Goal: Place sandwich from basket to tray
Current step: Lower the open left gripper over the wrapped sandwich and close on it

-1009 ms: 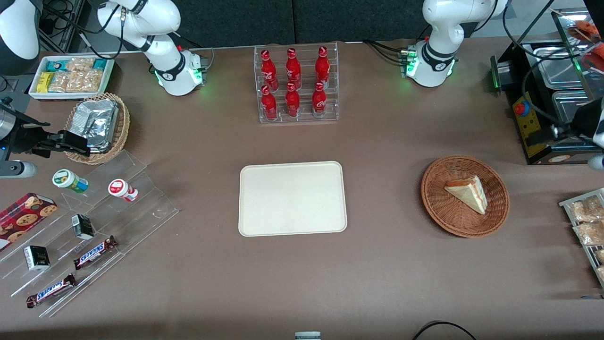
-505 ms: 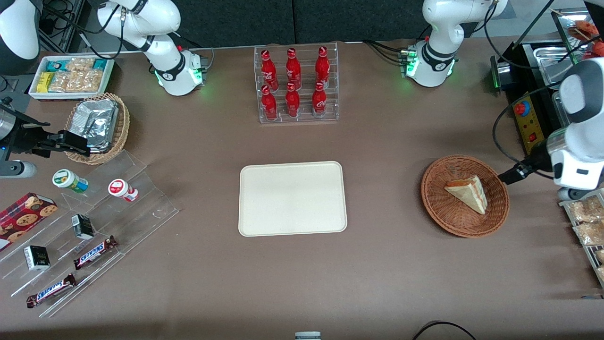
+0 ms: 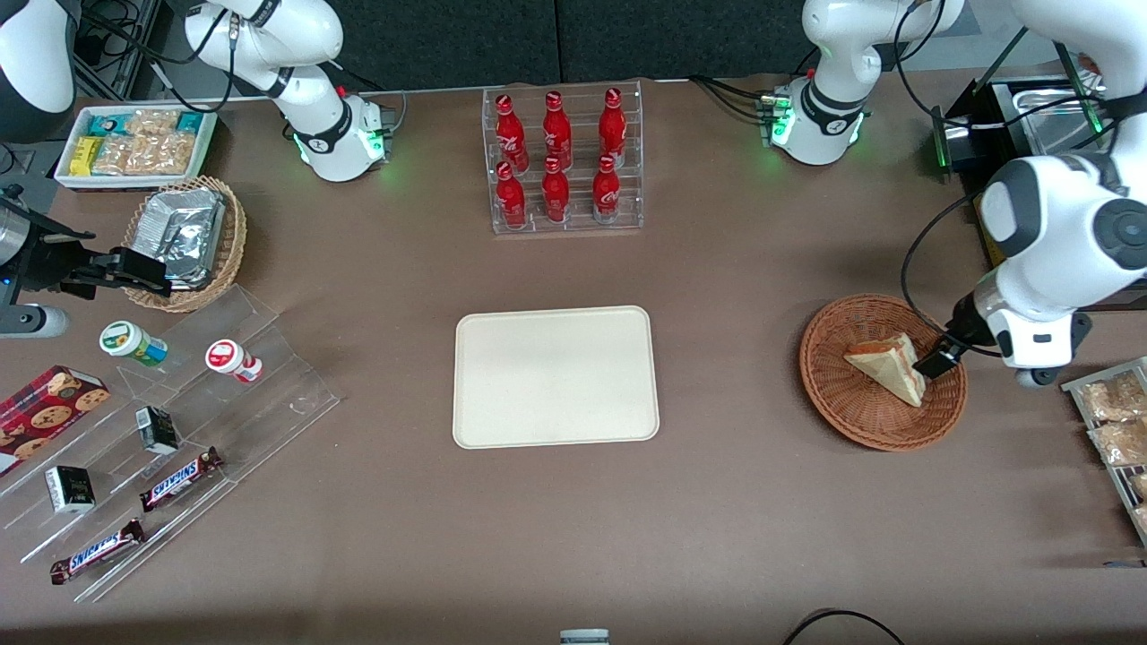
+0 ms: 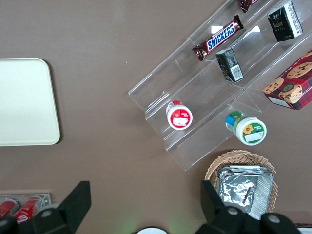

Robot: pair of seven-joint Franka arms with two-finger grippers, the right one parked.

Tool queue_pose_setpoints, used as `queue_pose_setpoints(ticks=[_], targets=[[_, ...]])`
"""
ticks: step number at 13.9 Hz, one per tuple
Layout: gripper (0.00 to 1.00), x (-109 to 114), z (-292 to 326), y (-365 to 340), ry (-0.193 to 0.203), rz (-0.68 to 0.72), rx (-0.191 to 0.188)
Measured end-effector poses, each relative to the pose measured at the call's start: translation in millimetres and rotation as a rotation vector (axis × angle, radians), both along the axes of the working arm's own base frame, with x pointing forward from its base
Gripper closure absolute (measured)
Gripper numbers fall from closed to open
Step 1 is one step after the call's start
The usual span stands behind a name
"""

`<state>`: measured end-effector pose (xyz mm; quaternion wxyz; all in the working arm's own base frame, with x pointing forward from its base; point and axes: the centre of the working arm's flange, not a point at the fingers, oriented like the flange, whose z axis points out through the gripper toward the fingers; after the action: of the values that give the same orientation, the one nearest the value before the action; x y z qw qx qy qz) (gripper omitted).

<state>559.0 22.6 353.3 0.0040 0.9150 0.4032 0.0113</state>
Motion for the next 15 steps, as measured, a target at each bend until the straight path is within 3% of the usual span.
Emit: queue_pose_setpoints(ticks=[3, 15], targets=[[0.00, -9, -20, -1, -0.019, 0.018, 0.000], [0.00, -19, -72, -10, -0.011, 0.045, -0.003]])
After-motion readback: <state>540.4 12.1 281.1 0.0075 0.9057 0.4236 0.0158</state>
